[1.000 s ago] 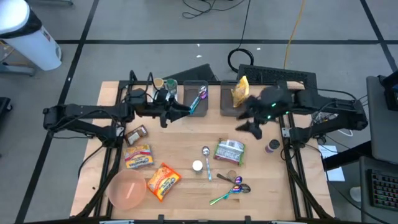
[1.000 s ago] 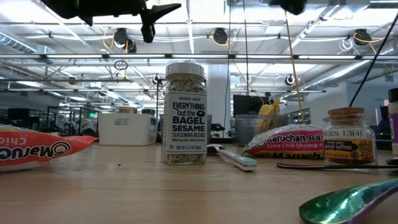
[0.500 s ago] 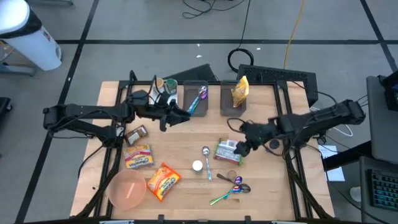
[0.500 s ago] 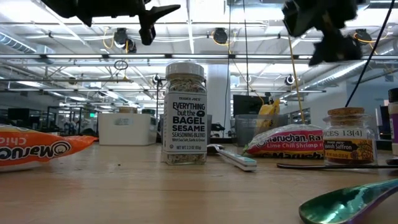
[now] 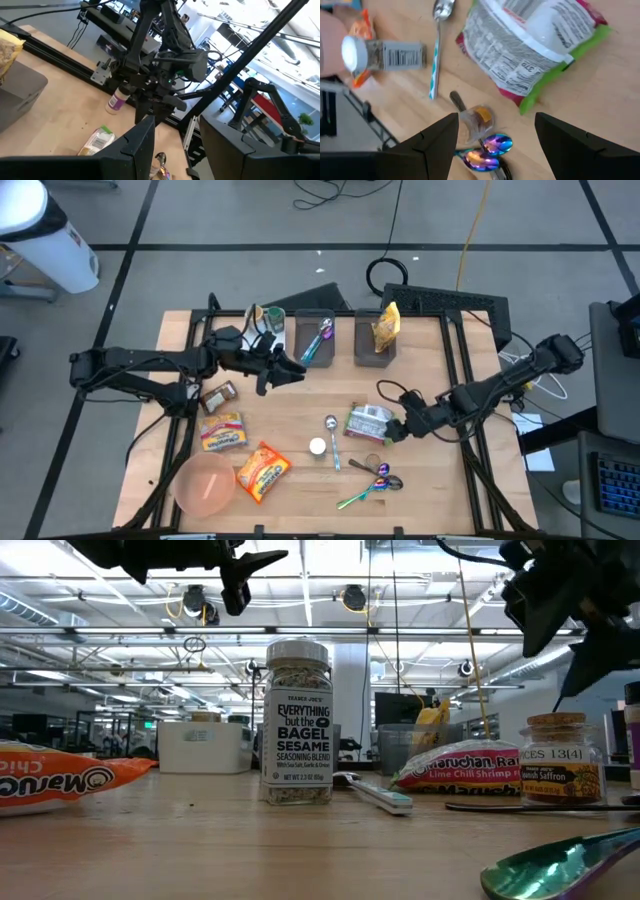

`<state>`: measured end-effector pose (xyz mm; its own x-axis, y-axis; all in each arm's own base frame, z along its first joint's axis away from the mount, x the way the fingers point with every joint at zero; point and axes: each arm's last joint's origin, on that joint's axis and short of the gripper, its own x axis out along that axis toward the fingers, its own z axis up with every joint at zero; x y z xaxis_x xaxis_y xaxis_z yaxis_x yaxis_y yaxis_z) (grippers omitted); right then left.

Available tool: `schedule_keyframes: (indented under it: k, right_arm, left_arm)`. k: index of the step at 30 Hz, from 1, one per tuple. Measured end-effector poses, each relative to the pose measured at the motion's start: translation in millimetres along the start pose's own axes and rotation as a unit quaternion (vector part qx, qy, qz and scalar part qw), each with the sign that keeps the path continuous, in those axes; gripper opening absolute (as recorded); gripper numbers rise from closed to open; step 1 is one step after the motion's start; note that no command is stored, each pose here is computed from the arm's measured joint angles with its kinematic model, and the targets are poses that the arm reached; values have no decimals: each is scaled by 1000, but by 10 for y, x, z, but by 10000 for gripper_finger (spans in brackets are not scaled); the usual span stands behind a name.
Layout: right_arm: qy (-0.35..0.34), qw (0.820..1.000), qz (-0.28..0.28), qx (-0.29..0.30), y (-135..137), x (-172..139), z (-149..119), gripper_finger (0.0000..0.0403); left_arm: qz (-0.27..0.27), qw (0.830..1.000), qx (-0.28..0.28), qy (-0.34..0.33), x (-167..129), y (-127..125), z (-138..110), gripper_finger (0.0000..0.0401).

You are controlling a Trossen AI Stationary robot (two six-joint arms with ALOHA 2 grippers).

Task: Pick & Place Food Item
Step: Put the green noodle pack into the right black bin

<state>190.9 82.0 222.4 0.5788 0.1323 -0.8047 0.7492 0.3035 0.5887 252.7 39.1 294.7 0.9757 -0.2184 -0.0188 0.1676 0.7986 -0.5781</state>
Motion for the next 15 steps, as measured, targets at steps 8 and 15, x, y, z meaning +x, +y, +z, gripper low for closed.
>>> schedule_keyframes:
  k: [8,15]
  right_arm:
    - [-42,998,-25,33,-119,118,-74,256]
    - [-54,997,-34,39,-103,268,-90,256]
  left_arm:
    - [0,1000,1,-1,0,-1,1,163]
    - [3,1000,0,-3,0,1,2,163]
